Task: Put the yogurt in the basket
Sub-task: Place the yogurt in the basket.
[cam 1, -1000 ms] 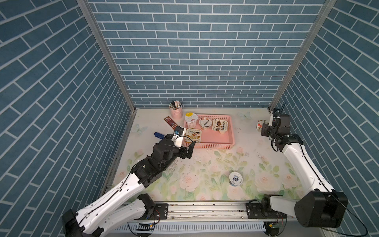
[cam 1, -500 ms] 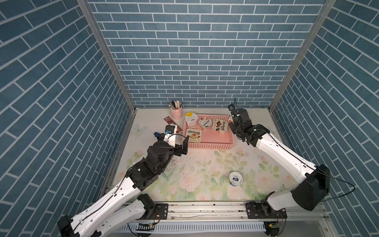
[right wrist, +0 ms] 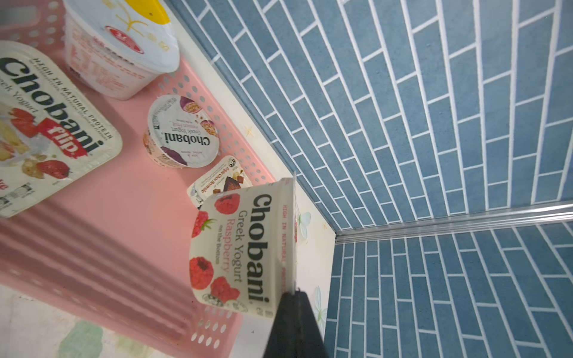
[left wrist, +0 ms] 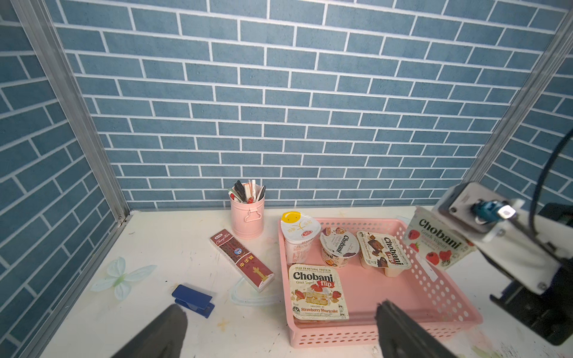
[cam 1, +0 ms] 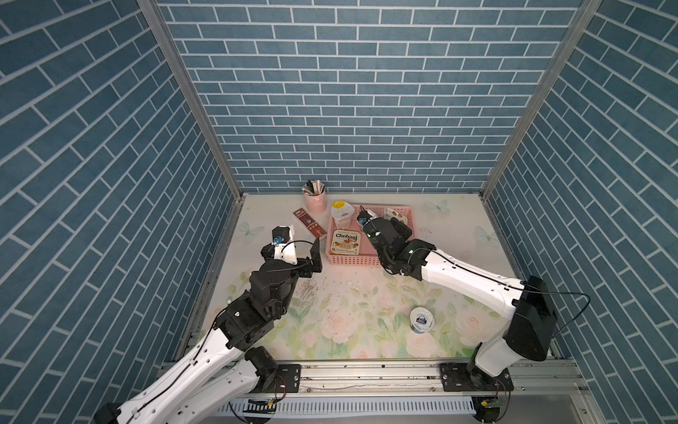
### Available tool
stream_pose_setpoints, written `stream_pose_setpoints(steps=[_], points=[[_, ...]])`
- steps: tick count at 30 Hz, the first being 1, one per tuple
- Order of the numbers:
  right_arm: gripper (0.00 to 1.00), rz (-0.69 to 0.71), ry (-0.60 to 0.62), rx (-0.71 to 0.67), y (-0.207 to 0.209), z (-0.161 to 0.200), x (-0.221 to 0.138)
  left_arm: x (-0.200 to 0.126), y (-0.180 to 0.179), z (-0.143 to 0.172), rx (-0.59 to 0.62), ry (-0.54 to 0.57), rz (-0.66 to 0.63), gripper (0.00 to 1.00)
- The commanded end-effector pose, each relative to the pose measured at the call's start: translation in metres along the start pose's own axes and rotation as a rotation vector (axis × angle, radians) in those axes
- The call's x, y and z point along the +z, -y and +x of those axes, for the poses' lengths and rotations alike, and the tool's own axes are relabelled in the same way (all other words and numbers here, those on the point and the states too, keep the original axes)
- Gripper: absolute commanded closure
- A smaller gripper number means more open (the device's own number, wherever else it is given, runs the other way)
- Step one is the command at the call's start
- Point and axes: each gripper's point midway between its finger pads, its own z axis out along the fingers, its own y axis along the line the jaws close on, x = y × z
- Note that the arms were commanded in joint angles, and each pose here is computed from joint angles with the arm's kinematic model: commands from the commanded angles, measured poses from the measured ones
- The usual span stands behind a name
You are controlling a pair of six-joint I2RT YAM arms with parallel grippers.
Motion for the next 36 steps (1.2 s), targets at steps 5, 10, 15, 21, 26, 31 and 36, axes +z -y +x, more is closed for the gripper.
stream_pose_setpoints(steps=[5,10,15,21,26,31,36], points=[[1.0,0.041,-0.017,-0.105,-0.035,-0.016,0.011,0.001,-0.005,0.005,0.002,-0.015,-0.02,0.0],[1.0,0.025,-0.037,-0.148,-0.06,-0.016,0.022,-0.001,-0.007,0.005,0.008,-0.016,-0.027,0.0],[1.0,0.014,-0.052,-0.173,-0.074,-0.016,0.032,-0.001,-0.009,0.007,0.011,-0.018,-0.033,0.0],[1.0,-0.005,-0.089,-0.209,-0.091,-0.011,0.047,-0.001,-0.011,0.009,0.017,-0.022,-0.038,0.0],[1.0,-0.019,-0.13,-0.205,-0.095,-0.001,0.062,-0.002,-0.012,0.009,0.017,-0.02,-0.04,0.0],[1.0,-0.022,-0.145,-0.203,-0.095,0.004,0.068,-0.002,-0.014,0.01,0.018,-0.019,-0.046,0.0],[1.0,-0.039,-0.157,-0.204,-0.1,0.009,0.072,-0.002,-0.014,0.011,0.017,-0.022,-0.045,0.0]])
